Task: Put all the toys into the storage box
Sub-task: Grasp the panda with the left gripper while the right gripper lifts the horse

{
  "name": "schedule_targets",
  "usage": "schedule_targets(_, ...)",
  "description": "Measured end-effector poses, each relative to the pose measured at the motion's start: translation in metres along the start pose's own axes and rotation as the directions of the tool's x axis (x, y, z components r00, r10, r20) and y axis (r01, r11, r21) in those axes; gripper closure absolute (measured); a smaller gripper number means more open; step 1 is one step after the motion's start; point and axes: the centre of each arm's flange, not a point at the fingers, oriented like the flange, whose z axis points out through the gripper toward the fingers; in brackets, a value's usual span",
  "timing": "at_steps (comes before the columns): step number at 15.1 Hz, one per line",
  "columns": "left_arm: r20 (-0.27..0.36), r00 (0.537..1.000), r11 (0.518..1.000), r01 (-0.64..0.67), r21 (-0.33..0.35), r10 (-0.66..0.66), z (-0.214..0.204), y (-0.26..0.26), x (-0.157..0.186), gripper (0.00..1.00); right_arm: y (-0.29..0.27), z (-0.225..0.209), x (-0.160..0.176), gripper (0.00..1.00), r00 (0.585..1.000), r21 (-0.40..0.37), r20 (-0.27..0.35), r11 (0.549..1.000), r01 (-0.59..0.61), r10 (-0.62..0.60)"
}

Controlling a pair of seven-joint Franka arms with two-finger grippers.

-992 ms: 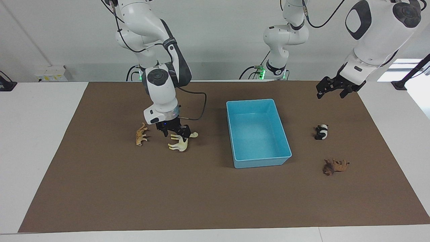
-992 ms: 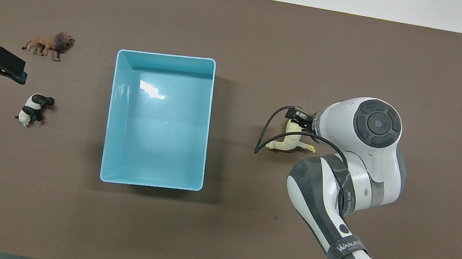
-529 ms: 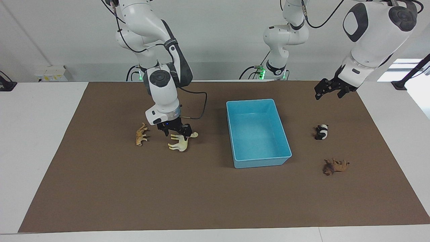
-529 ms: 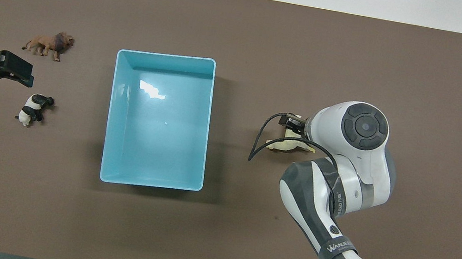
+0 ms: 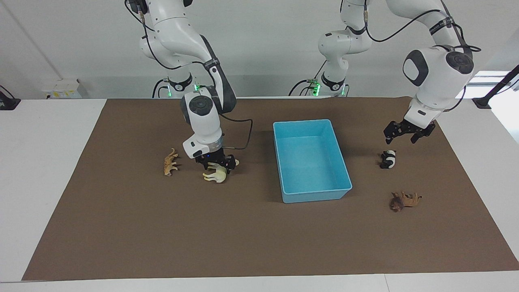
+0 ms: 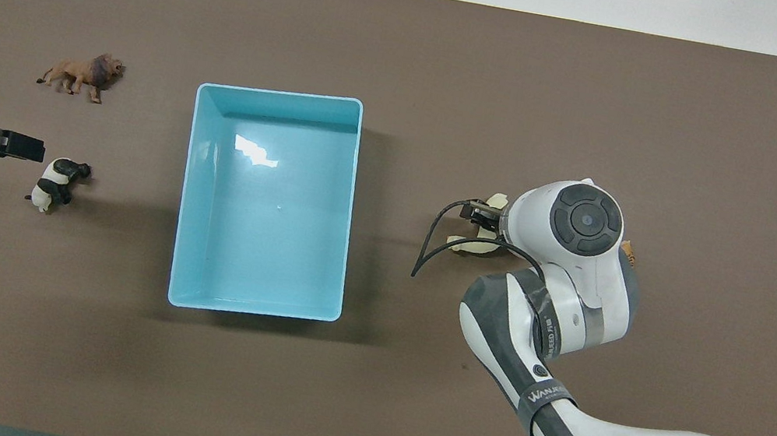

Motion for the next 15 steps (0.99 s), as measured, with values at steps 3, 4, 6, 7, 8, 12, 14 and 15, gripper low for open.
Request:
schedule_targets(3, -0.03, 1.0, 1.0, -0.003, 0.006, 0.003, 0.053, -0.005, -0.004, 0.0, 0.0, 0.0, 0.0, 0.1, 1.0, 0.001, -0.001, 1.0, 0.0, 0.0)
schedule_targets(4, -0.029, 1.0, 1.0, -0.008, 0.005, 0.008, 0.06, -0.002, -0.005, 0.0, 0.0, -0.001, 0.001, 0.21, 1.0, 0.002, -0.003, 1.0, 0.0, 0.0)
schedule_targets(6, -0.02, 1.0, 1.0, -0.019, 0.0, 0.019, 0.066, 0.004, -0.004, 0.0, 0.0, -0.002, 0.003, 0.46, 1.0, 0.004, -0.008, 1.0, 0.0, 0.0)
schedule_targets(7, -0.018, 1.0, 1.0, -0.024, -0.001, 0.024, 0.067, 0.007, -0.004, 0.0, 0.0, -0.003, 0.004, 0.56, 1.0, 0.004, -0.012, 1.0, 0.002, -0.002)
schedule_targets(8, -0.015, 0.999, 1.0, -0.029, -0.003, 0.029, 0.068, 0.01, -0.005, 0.0, 0.0, -0.004, 0.005, 0.58, 1.0, 0.003, -0.016, 1.0, 0.004, -0.004)
schedule_targets(12, 0.022, 0.998, 0.998, -0.053, -0.016, 0.054, 0.092, 0.027, -0.018, 0.0, -0.001, -0.013, 0.013, 0.58, 1.0, 0.008, -0.03, 1.0, 0.003, -0.003)
schedule_targets(14, 0.033, 0.998, 0.998, -0.061, -0.02, 0.062, 0.104, 0.032, -0.021, 0.0, -0.002, -0.031, 0.025, 0.58, 1.0, -0.013, -0.024, 1.0, 0.003, -0.004)
schedule_targets(15, 0.036, 0.997, 0.998, -0.065, -0.022, 0.066, 0.109, 0.034, -0.022, 0.0, 0.0, -0.047, 0.036, 0.58, 1.0, -0.033, -0.022, 0.999, 0.003, -0.003)
